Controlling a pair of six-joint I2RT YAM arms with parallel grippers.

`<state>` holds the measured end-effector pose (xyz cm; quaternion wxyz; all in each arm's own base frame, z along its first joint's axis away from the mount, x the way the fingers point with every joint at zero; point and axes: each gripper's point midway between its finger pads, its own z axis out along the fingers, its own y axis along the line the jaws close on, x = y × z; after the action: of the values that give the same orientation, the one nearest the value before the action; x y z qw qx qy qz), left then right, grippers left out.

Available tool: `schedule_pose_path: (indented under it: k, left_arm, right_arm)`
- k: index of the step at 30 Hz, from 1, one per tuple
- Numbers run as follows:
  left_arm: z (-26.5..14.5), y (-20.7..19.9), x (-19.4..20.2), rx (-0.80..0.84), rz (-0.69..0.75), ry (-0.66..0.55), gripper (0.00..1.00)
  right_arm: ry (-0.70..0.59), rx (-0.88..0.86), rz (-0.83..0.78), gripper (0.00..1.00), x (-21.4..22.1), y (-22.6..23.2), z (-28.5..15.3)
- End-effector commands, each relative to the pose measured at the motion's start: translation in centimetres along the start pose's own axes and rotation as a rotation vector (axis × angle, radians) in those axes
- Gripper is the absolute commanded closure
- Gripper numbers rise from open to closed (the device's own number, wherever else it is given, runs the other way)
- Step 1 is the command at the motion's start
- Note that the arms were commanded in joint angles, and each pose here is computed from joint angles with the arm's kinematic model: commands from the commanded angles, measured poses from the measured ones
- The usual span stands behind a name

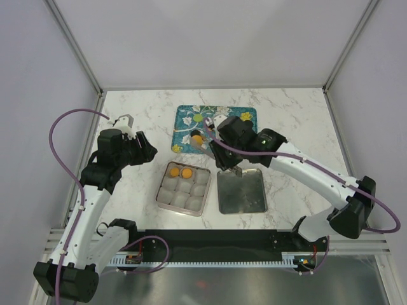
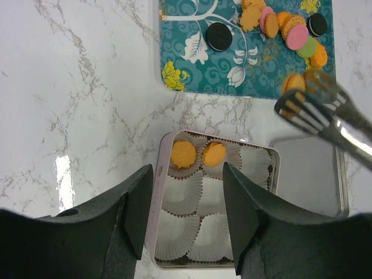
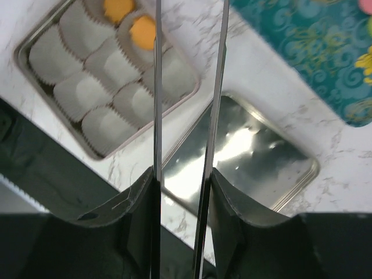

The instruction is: Pack the cookies

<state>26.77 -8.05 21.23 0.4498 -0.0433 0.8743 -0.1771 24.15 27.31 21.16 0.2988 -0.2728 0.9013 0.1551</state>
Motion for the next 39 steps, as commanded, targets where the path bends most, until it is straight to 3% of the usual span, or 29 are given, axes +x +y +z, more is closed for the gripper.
schedule_pose_path:
  k: [1,12,21,39]
  left_arm:
    - [0.1,-0.5,-0.5,0.034,0.010,-0.025,0.41]
    - [0.1,-0.6,-0.5,0.038,0.010,-0.025,0.41]
    - [0.0,-0.5,-0.5,0.033,0.011,-0.028,0.41]
    - [0.1,-0.5,-0.4,0.035,0.011,-0.025,0.40]
  right_arm:
    - [0.068,0.010,-0.040,0.70,3.3,1.9,-1.5]
    - [0.158,0.008,-0.084,0.71,8.9,3.6,-1.6]
    - [0.161,0.012,-0.102,0.70,9.1,4.2,-0.5]
    - [0.163,0.018,-0.099,0.58,9.7,4.1,-0.4]
